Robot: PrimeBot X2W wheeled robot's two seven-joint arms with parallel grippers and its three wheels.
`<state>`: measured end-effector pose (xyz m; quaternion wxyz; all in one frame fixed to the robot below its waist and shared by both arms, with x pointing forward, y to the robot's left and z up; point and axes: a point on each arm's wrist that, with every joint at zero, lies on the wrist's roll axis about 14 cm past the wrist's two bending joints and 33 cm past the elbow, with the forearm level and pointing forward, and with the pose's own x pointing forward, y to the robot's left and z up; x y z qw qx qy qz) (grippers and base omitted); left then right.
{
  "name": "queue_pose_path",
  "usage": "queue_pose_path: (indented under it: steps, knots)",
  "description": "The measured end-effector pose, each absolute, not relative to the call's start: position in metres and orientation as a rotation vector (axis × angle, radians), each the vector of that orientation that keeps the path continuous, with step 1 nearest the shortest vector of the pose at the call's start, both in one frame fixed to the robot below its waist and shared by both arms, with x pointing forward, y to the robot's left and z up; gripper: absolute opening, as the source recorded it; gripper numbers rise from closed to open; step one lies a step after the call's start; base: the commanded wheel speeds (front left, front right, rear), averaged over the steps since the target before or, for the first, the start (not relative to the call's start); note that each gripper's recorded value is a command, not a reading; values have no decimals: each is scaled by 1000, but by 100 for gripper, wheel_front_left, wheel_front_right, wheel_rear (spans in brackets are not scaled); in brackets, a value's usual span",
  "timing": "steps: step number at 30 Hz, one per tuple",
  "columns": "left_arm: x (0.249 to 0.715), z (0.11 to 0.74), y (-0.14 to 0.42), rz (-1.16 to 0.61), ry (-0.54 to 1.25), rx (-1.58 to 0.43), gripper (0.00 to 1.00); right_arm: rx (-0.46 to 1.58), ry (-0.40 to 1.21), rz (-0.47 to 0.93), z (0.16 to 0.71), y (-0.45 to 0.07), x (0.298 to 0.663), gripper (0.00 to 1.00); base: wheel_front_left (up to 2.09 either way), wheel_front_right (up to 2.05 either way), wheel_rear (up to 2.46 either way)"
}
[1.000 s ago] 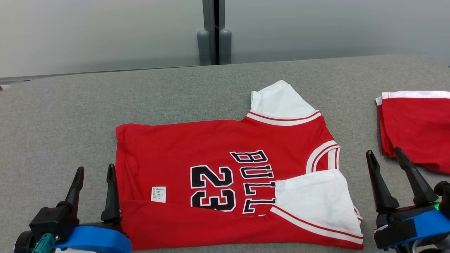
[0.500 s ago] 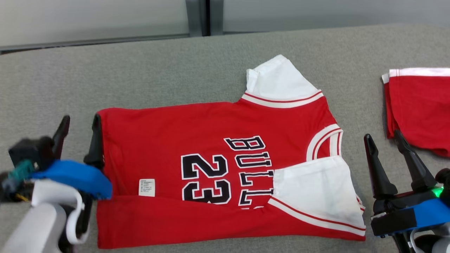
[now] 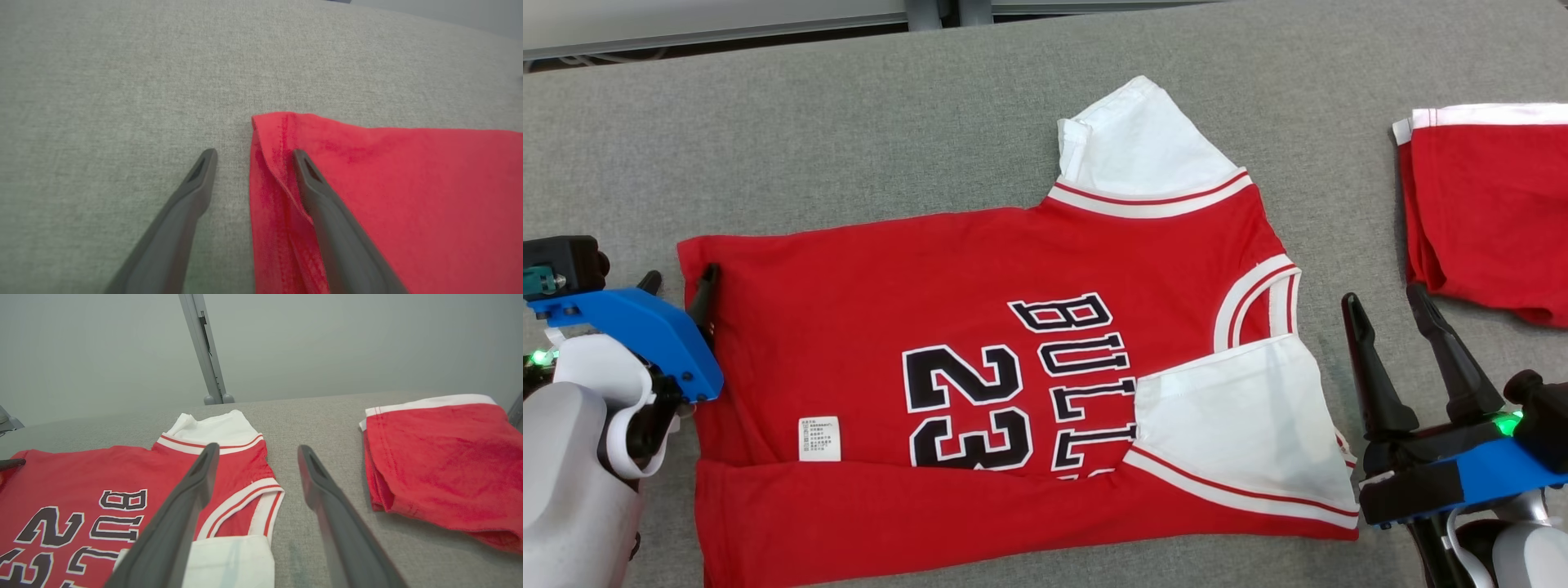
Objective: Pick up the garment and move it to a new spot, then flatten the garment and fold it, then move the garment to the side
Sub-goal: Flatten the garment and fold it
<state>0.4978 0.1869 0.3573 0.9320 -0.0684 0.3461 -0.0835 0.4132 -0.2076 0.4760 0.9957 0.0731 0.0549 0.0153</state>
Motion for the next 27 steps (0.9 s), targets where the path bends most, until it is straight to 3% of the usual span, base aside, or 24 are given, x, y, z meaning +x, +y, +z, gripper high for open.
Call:
queue_pose_path:
  steps: [1,2,3,4,5,11,16,17,27]
  knots:
    - [498,354,187,-172,724,-146,100,146,114,30,474,-209,413,100,0,0,0]
    - [498,352,186,-177,732,-152,94,145,117,28,473,-211,414,100,0,0,0]
    - [500,351,186,-181,736,-152,43,143,119,26,471,-212,415,100,0,0,0]
    - [501,351,185,-187,738,-151,18,144,122,25,470,-214,416,100,0,0,0]
    - [503,351,184,-189,740,-155,0,142,120,24,470,-216,419,100,0,0,0]
    - [513,353,183,-194,717,-148,0,132,76,31,478,-228,452,100,0,0,0]
    - [526,360,179,-207,677,-140,0,141,52,71,487,-223,494,100,0,0,0]
    - [532,364,177,-208,656,-142,0,158,34,102,493,-214,517,100,0,0,0]
    - [552,352,169,-216,626,-168,0,128,215,238,443,-158,613,100,0,0,0]
